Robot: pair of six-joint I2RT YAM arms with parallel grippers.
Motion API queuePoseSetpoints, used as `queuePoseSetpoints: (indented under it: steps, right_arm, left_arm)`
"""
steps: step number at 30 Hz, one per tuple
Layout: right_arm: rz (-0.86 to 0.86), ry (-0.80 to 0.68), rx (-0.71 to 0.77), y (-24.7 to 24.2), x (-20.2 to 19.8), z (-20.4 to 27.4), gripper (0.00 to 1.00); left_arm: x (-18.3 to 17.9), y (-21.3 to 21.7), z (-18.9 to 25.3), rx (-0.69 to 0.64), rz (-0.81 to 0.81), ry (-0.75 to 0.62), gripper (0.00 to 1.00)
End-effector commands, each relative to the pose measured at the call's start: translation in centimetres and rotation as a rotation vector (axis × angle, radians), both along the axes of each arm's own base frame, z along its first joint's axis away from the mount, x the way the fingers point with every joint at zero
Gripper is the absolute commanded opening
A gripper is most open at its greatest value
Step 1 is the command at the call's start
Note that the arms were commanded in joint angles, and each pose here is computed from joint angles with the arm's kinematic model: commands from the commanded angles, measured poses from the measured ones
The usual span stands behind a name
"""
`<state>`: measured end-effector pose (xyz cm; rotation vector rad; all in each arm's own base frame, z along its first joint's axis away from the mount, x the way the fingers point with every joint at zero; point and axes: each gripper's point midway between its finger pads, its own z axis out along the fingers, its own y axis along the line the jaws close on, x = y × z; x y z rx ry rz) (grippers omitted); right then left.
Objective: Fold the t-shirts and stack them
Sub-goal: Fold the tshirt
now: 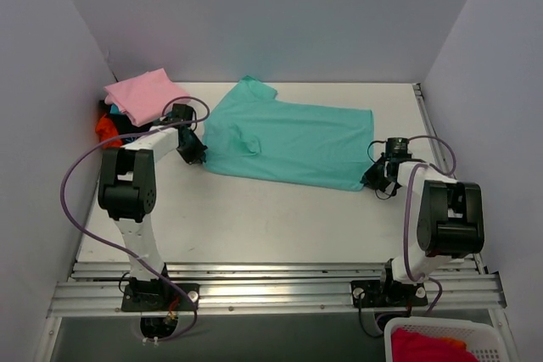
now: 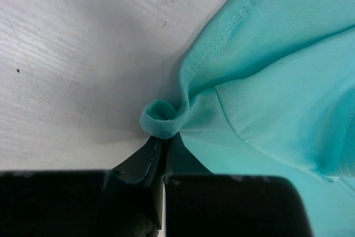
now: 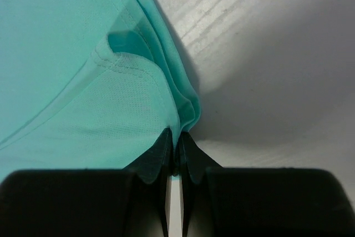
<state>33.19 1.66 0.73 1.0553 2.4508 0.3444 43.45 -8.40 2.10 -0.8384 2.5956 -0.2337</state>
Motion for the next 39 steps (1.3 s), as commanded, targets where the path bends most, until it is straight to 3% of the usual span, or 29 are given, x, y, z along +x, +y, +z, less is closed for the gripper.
queuePoseSetpoints:
  steps: [1, 9, 21, 24, 26, 27, 29, 30, 35, 39]
  right_arm:
    - [-0.015, 0.115, -0.078, -1.7, -3.2, 0.3, 0.0]
    - [-0.037, 0.182, -0.084, -2.0, -7.3, 0.9, 0.0]
    - [-0.045, 0.254, -0.136, -2.8, -10.7, 3.2, 0.0]
    - [-0.064, 0.271, -0.158, -3.2, -11.3, 4.1, 0.01]
    - [-0.083, 0.265, -0.196, -4.0, -11.4, 5.1, 0.24]
    - [-0.095, 0.264, -0.213, -4.3, -11.7, 6.1, 0.61]
    - [-0.105, 0.275, -0.23, -4.5, -12.4, 7.2, 0.96]
    - [-0.109, 0.267, -0.242, -4.7, -12.3, 7.9, 1.0]
    - [-0.128, 0.198, -0.292, -5.8, -11.2, 12.4, 1.0]
    - [-0.137, 0.079, -0.282, -6.0, -7.2, 15.1, 1.0]
  left_arm:
    - [-2.0, 0.7, 0.6, 0.006, 0.0, 0.025, 0.02]
    - [-8.9, 0.5, 1.0, -0.045, -0.009, 0.073, 0.02]
    - [-16.0, 1.2, 2.8, -0.042, -0.027, 0.137, 0.02]
    - [-17.6, 1.3, 3.3, -0.048, -0.023, 0.167, 0.08]
    - [-18.6, 1.2, 4.0, -0.055, -0.028, 0.185, 0.4]
    - [-19.2, 1.2, 4.6, -0.058, -0.032, 0.195, 0.73]
    - [-19.7, 1.1, 5.3, -0.066, -0.038, 0.202, 0.94]
    - [-19.5, 1.0, 6.1, -0.07, -0.041, 0.19, 0.96]
    - [-18.9, 0.8, 10.5, -0.088, -0.05, 0.144, 0.94]
    - [-13.4, 1.7, 14.2, -0.032, -0.068, 0.013, 0.95]
